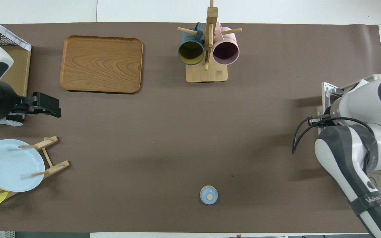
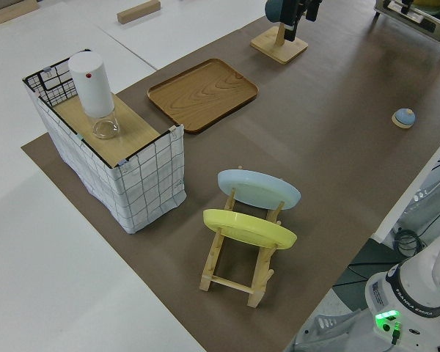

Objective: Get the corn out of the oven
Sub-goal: 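Pull the oven door open toward the robot with the right gripper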

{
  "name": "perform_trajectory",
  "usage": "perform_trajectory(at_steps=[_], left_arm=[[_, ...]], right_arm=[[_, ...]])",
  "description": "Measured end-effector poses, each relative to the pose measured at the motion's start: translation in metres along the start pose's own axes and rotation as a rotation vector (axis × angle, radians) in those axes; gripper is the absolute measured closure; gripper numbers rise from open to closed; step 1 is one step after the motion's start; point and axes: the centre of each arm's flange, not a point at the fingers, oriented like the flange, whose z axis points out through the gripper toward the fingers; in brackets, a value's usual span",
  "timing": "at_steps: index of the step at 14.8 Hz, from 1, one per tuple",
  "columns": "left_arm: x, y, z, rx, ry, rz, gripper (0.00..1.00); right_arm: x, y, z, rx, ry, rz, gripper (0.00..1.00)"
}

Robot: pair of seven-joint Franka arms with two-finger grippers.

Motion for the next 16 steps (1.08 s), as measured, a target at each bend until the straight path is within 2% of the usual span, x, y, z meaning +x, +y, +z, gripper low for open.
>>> perform_trajectory(at_steps=[7,16], left_arm=[[0.004,0.001,0.016,-0.002,0.009,0.0,0.0],[0.002,0.0,0.022,-0.001,0.008,0.0,0.0]], right_arm=[[0.017,-0.026,0.071,0.018,-0.014,-0.027,0.99],[0.021,-0.016,0.074,0.1,-0.009,0.071,0.99]])
